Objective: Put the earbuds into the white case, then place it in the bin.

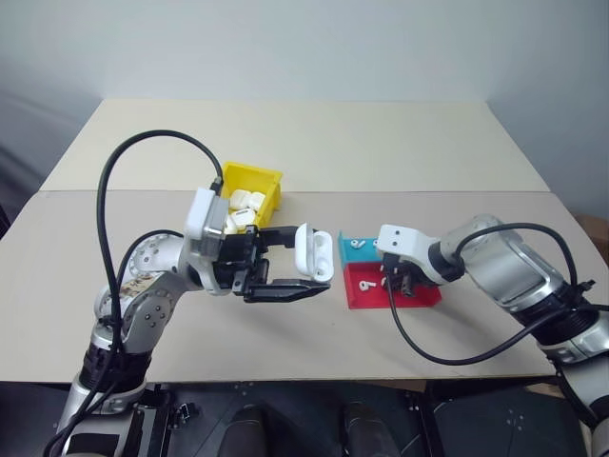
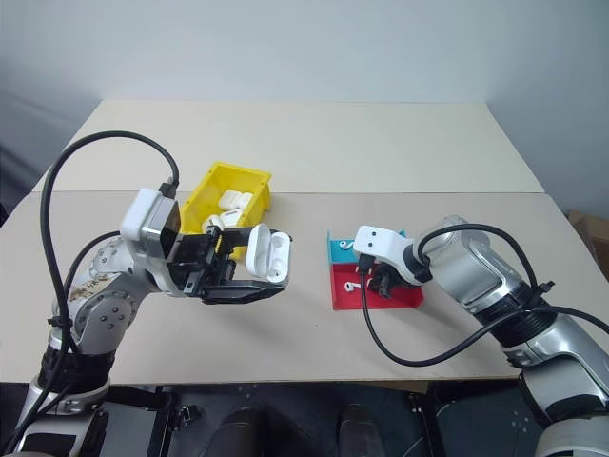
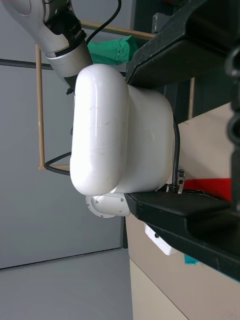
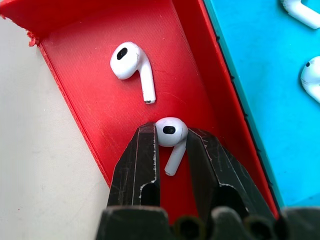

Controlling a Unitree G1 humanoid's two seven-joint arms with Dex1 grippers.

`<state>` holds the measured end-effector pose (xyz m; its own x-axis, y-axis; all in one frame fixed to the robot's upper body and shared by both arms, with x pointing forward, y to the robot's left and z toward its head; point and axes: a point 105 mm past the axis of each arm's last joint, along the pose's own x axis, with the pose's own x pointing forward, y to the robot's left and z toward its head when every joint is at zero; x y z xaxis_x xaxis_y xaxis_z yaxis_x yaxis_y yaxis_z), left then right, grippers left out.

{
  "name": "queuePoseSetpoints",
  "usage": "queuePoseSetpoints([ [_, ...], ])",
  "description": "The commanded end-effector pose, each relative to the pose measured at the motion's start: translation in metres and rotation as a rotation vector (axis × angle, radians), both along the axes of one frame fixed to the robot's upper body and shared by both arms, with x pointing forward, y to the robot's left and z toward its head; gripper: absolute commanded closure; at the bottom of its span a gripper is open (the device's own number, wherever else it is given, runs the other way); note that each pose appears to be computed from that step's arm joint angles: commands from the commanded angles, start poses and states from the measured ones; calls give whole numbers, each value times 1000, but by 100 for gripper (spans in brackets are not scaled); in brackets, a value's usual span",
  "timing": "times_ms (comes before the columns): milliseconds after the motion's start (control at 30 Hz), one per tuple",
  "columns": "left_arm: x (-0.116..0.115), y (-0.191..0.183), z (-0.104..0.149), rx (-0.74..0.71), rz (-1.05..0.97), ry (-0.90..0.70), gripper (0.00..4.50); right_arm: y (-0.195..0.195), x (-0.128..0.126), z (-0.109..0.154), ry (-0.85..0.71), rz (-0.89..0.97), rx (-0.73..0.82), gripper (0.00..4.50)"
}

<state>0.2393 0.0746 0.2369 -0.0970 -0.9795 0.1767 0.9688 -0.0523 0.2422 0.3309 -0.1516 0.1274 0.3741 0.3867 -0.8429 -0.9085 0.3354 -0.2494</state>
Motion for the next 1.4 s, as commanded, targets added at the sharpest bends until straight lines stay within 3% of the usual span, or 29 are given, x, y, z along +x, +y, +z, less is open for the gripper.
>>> queuePoseSetpoints([
  [33, -5, 2, 8, -15, 4, -42, 169, -4, 0, 5, -20, -17, 10, 388],
  [200, -2, 4, 11, -32, 4, -33, 169, -10, -10, 42, -61, -83, 154, 388],
  [300, -1, 8, 17, -60, -13, -16, 169, -7, -21, 85, -119, -120, 401, 388],
  [367, 2, 7, 20, -66, -22, -8, 169, -6, -29, 115, -251, -91, 606, 388],
  [533, 8, 0, 18, -28, -39, 33, 169, -1, -48, 156, -449, -35, 932, 388],
  [700, 20, -14, 24, 5, -33, 42, 169, 18, -71, 182, -492, 108, 1128, 388],
  [933, 25, -33, 33, -4, -50, 24, 169, 45, -91, 186, -437, 246, 1190, 388],
  [1400, 23, -35, 34, -3, -54, 11, 169, 58, -95, 182, -412, 287, 1211, 388],
])
